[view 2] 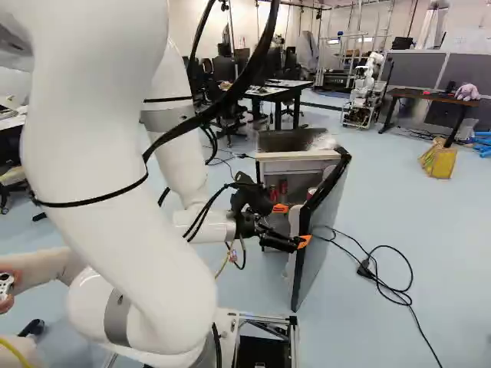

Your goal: Grab a drink from the fridge

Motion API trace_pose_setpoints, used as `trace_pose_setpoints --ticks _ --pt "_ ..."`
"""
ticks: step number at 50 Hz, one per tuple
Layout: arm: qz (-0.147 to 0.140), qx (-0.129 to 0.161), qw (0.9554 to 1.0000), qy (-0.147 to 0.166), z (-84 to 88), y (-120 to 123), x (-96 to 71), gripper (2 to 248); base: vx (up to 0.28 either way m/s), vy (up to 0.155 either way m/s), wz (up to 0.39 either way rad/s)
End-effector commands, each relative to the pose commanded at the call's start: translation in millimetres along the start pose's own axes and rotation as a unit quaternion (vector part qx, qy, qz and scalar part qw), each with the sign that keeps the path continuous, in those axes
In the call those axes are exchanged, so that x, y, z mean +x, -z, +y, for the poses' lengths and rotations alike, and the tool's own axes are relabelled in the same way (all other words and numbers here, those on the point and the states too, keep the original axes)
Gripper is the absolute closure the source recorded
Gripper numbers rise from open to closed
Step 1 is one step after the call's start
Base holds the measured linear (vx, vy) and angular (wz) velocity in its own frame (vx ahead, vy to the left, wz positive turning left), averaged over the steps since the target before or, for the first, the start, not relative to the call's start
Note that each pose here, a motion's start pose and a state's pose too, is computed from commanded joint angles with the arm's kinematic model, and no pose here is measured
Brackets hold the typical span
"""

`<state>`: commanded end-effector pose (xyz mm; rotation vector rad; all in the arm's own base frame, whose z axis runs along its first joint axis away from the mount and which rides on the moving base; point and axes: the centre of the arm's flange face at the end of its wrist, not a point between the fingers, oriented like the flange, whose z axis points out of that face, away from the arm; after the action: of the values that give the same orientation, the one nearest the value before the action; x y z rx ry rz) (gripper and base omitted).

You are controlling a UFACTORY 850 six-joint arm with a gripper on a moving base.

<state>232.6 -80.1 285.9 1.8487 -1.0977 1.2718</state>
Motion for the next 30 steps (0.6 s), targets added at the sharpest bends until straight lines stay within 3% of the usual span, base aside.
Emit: trace_pose_setpoints --ticks 14,30 --pt "0.004 -0.007 0.9999 -0.006 -8.7 -9 3.7 3 0.0 0.0 0.0" --pt "0.008 -0.042 0.9987 -0.027 -16.1 -36 12.6 3 0.0 0.0 0.0"
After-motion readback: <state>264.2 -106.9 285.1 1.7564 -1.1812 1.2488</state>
